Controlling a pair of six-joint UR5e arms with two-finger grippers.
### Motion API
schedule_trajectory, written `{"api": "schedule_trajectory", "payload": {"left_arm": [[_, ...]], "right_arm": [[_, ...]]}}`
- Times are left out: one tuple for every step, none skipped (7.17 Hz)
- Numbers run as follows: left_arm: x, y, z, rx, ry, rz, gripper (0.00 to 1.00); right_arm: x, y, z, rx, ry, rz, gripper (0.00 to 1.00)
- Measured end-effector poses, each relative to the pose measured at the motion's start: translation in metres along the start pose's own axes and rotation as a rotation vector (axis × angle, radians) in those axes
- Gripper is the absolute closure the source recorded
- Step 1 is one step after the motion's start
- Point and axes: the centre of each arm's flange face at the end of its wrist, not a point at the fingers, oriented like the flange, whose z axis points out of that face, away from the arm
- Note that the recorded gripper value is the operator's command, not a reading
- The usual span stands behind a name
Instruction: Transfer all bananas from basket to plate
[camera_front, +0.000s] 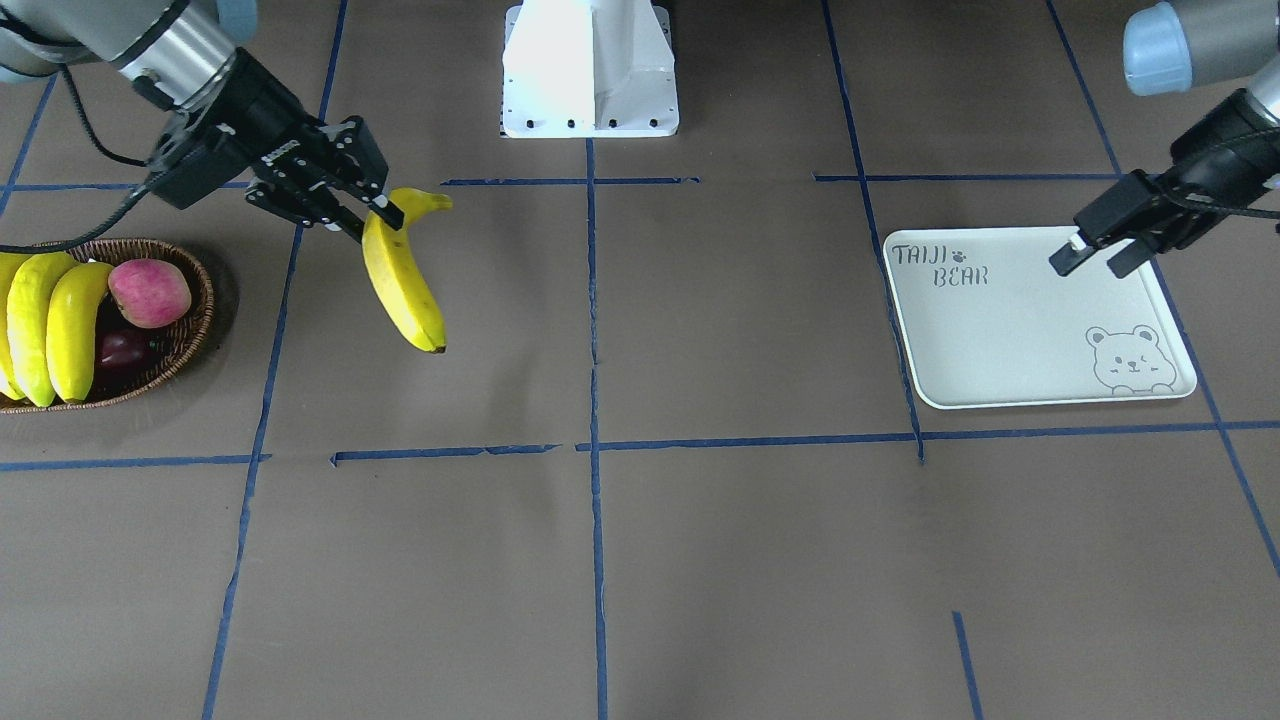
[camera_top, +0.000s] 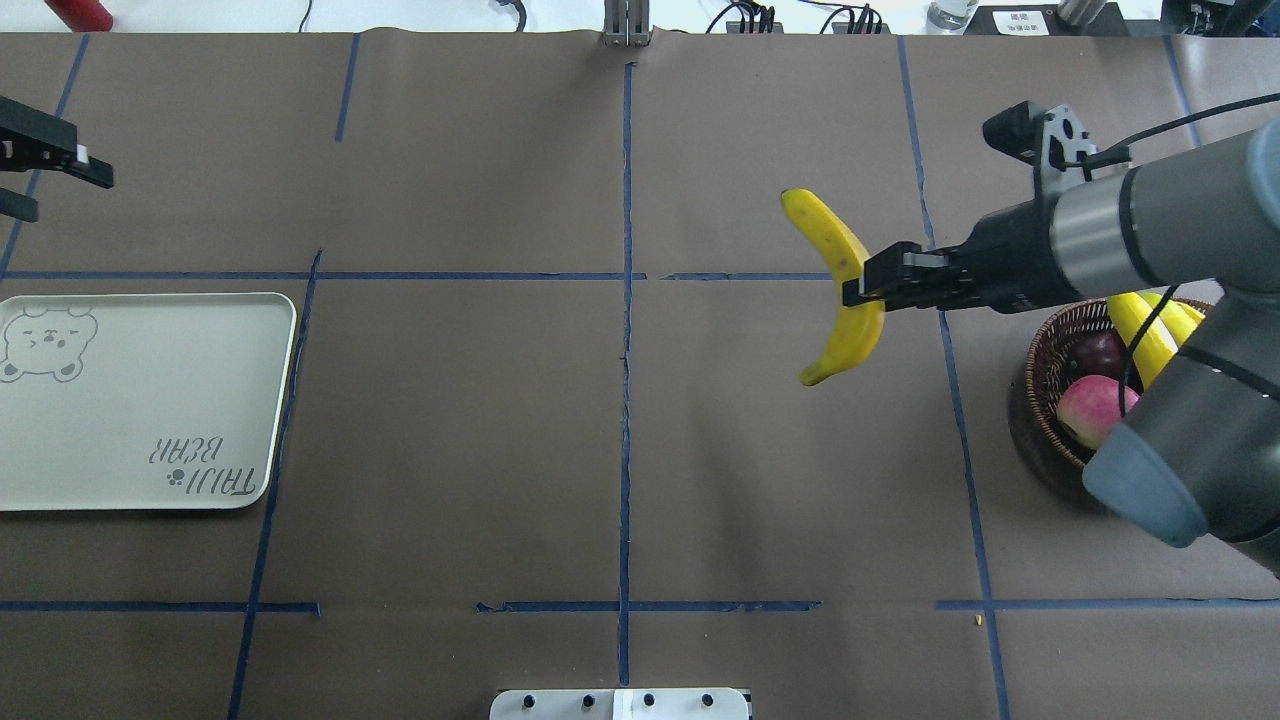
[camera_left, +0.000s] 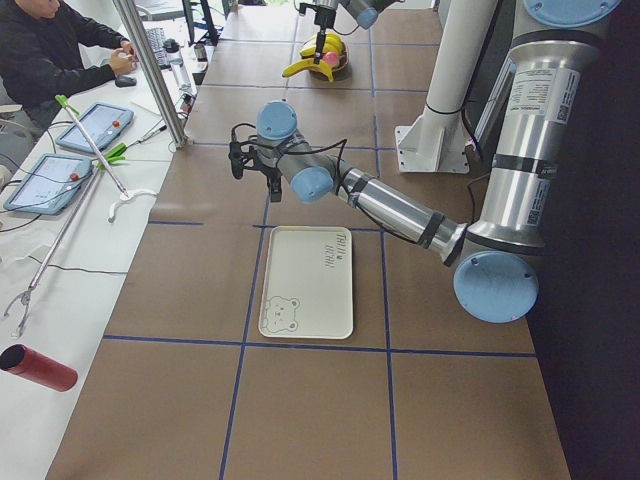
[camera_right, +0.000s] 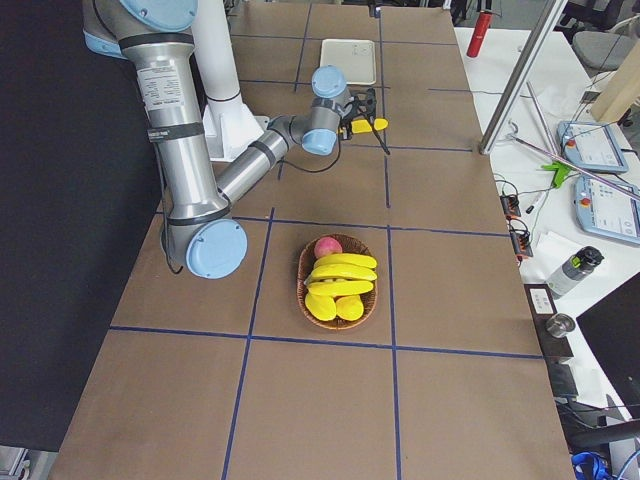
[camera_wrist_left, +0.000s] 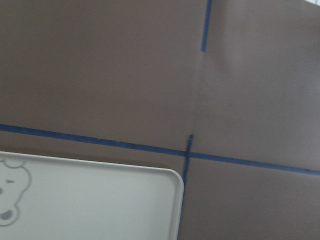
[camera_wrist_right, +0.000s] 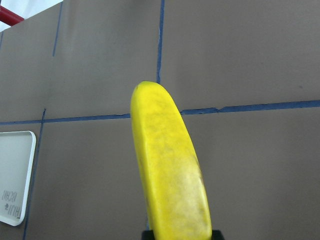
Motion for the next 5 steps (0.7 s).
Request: {"api": "schedule_trajectory", "payload": {"left_arm": [[0.048,0.021,0.020,-0.045,0.086,-0.068,0.04],[0.099,0.044,0.042,-0.111,0.144,-0.122,0.04],[0.146,0.071,0.066,-0.163,0.179,-0.156,0.04],[0.181,0.096,0.088,-0.183,0.204,-0.173,0.04],[0.204,0.116,0.107,-0.184,0.220,-0.178,0.04]], "right_arm": [[-0.023,0.018,0.019,0.028,-0.017,0.001,0.99],[-0.041,0.036,0.034,0.047,-0.030,-0.006,1.00],[-0.057,0.055,0.047,0.051,-0.046,-0.017,1.00],[-0.070,0.071,0.056,0.053,-0.058,-0.027,1.00],[-0.080,0.081,0.061,0.062,-0.070,-0.034,1.00]]}}
